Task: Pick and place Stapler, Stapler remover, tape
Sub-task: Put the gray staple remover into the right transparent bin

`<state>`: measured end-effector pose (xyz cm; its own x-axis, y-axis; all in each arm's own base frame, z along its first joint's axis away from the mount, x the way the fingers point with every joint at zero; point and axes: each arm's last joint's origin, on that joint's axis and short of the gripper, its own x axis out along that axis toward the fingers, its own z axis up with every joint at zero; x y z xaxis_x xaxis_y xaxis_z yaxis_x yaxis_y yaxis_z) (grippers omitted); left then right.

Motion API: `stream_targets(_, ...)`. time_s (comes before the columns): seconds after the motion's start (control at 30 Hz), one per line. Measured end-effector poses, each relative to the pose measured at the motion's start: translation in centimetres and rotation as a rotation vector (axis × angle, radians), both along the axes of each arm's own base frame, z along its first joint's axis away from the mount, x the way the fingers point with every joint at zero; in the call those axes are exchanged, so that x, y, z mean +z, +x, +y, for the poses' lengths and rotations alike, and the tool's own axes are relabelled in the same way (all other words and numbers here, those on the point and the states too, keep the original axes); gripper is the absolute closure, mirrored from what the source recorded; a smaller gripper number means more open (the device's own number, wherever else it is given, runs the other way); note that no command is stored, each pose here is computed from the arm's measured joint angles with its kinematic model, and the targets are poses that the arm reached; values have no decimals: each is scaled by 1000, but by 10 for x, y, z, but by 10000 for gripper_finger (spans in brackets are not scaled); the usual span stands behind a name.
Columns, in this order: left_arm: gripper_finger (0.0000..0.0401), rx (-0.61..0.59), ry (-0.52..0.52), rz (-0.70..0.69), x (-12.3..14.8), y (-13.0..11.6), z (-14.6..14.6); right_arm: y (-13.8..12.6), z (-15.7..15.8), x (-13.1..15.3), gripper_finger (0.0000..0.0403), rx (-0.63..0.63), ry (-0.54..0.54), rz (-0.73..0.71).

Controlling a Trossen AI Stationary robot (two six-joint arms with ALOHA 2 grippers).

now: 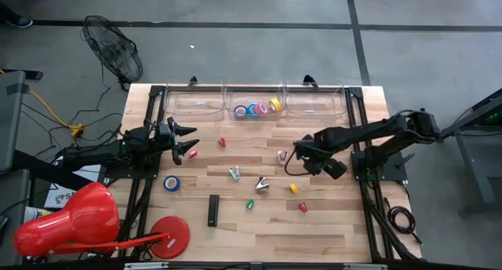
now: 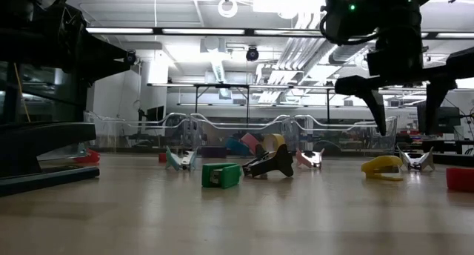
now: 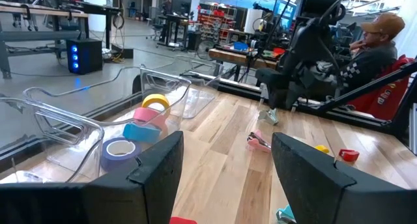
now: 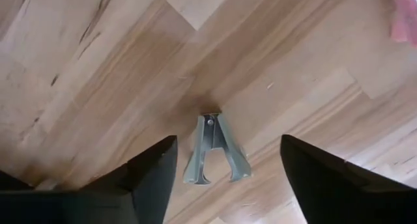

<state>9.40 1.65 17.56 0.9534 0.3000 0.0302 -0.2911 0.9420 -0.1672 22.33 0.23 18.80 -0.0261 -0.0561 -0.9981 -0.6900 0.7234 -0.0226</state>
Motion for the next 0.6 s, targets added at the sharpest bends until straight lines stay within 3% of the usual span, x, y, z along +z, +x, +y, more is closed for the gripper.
stream_targets(0.43,171,0,0,0,0,0,0,11,0,-32,136,-5,-11,153)
stream_targets(0.6,171,0,0,0,0,0,0,12,-3,-40,137,-1,-61,198)
